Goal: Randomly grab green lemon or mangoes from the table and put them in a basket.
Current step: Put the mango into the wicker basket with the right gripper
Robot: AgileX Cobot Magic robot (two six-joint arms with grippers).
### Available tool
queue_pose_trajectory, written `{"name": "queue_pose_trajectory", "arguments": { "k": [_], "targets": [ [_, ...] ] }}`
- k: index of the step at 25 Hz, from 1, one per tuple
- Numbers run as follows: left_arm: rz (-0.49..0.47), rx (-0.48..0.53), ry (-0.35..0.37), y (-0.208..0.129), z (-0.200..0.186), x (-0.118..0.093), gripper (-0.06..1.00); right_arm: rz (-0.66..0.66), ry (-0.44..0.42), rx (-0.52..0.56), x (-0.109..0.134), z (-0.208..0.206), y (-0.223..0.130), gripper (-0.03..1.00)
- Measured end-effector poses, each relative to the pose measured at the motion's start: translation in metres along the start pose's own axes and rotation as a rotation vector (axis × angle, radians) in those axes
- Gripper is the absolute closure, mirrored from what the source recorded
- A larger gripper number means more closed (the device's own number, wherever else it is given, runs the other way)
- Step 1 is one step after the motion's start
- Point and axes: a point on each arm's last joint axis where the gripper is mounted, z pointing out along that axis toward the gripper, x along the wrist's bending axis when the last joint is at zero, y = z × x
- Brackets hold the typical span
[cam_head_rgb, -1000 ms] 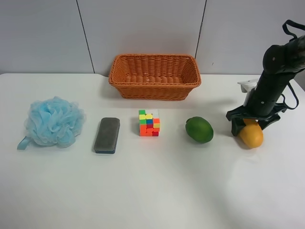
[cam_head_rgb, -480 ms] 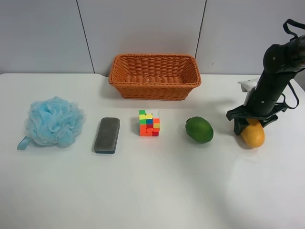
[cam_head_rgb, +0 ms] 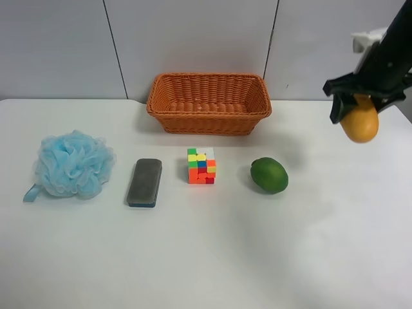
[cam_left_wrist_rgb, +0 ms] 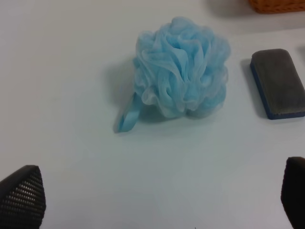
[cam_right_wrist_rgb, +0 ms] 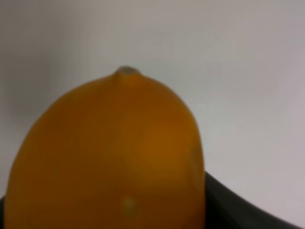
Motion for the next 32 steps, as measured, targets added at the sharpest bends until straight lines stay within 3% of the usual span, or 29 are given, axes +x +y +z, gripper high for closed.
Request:
{"name": "queue_pose_trajectory", "arguments": {
  "k": [7,11,21,26,32],
  "targets": [
    [0.000,0.000,0.000,0.000,0.000,0.000,-0.05,-0.098,0.037,-0.203,0.039,-0.068,0.039,0.35],
    [0.000,0.000,0.000,0.000,0.000,0.000,-0.05,-0.165,0.067,-0.264,0.068,-0.076,0.054,0.35],
    [0.000,0.000,0.000,0.000,0.000,0.000,-0.05,-0.254,0.131,-0.409,0.130,-0.002,0.095,0.35],
    [0.000,0.000,0.000,0.000,0.000,0.000,-0.05,-0.256,0.143,-0.488,0.143,0.040,0.109,0.35],
    [0.000,0.000,0.000,0.000,0.000,0.000,-0.05,-0.252,0.140,-0.505,0.146,0.085,0.115,0.35]
  ]
}}
